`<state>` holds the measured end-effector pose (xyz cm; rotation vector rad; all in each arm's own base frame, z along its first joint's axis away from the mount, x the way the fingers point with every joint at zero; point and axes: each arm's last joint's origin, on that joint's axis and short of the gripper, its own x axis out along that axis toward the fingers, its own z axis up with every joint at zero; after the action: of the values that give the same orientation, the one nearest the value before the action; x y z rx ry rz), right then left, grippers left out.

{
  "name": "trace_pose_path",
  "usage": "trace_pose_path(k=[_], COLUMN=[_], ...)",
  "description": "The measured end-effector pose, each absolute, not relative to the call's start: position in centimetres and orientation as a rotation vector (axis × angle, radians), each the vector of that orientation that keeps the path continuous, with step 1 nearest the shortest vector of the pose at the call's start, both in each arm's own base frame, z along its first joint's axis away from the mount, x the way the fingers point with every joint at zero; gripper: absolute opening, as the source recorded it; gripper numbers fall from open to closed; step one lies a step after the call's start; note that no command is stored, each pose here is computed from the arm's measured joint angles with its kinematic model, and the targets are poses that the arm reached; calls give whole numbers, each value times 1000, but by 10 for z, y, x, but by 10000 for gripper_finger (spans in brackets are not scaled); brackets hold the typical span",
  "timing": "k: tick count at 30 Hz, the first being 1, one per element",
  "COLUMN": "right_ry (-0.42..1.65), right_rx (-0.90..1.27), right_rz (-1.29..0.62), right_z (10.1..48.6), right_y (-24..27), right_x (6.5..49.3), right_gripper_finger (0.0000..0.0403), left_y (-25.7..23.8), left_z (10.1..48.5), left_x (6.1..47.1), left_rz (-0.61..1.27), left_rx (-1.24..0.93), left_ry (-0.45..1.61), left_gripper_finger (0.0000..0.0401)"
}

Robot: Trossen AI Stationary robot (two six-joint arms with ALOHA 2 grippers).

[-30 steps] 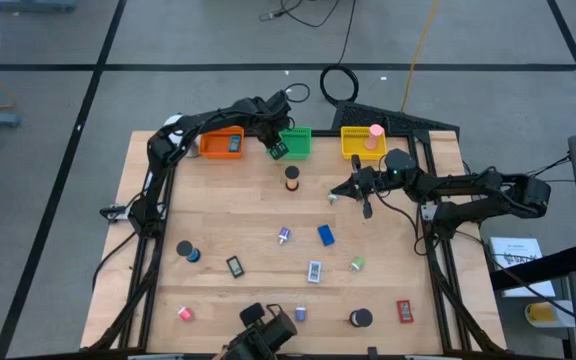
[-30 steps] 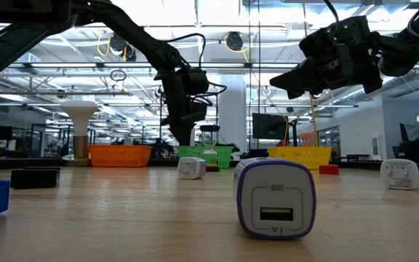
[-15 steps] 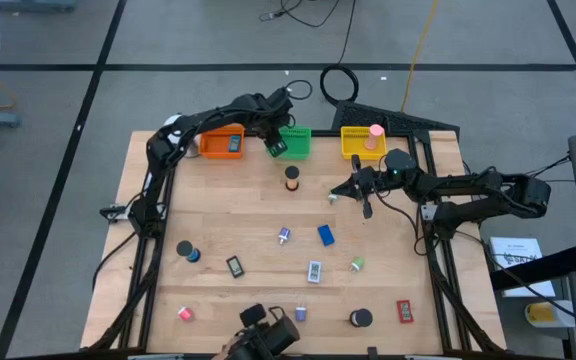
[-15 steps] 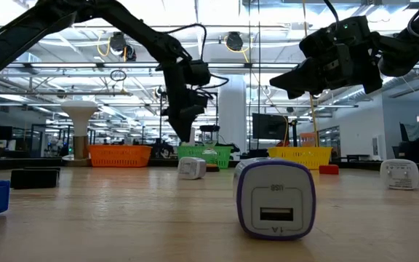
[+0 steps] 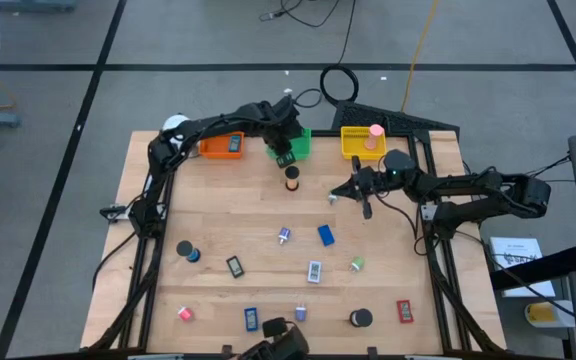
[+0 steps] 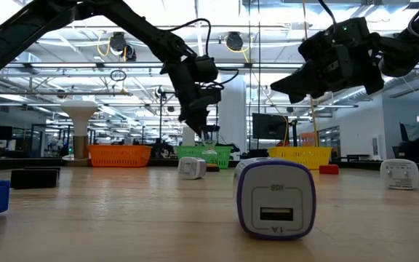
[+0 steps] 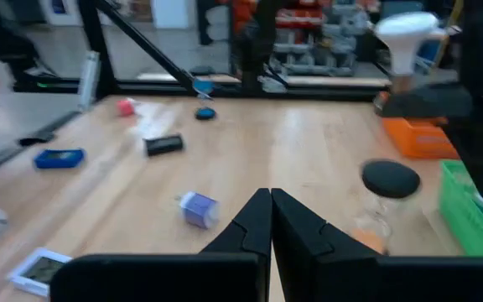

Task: Pick & Place Office items
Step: Adjust the green basket

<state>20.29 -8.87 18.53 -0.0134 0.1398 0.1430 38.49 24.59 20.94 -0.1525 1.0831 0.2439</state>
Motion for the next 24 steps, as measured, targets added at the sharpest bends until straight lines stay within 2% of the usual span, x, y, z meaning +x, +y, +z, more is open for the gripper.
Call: trace_pose_path(k=[5, 12, 24], right_ry=[160, 160, 160], right_rx=[-17, -20, -20], right_rz=[97, 97, 97], right_z=[183, 183, 183], right_y=[-90, -90, -90], right_x=[203, 203, 203], right_gripper_finger=[0, 0, 0], left_y=[246, 242, 243], left_z=[210, 208, 197], left_x=[385, 383, 384], left_rz=[234, 169, 168], left_rx=[-132, -142, -154], left_ry=[1081, 1110, 1142], left_gripper_finger=[3, 3, 6])
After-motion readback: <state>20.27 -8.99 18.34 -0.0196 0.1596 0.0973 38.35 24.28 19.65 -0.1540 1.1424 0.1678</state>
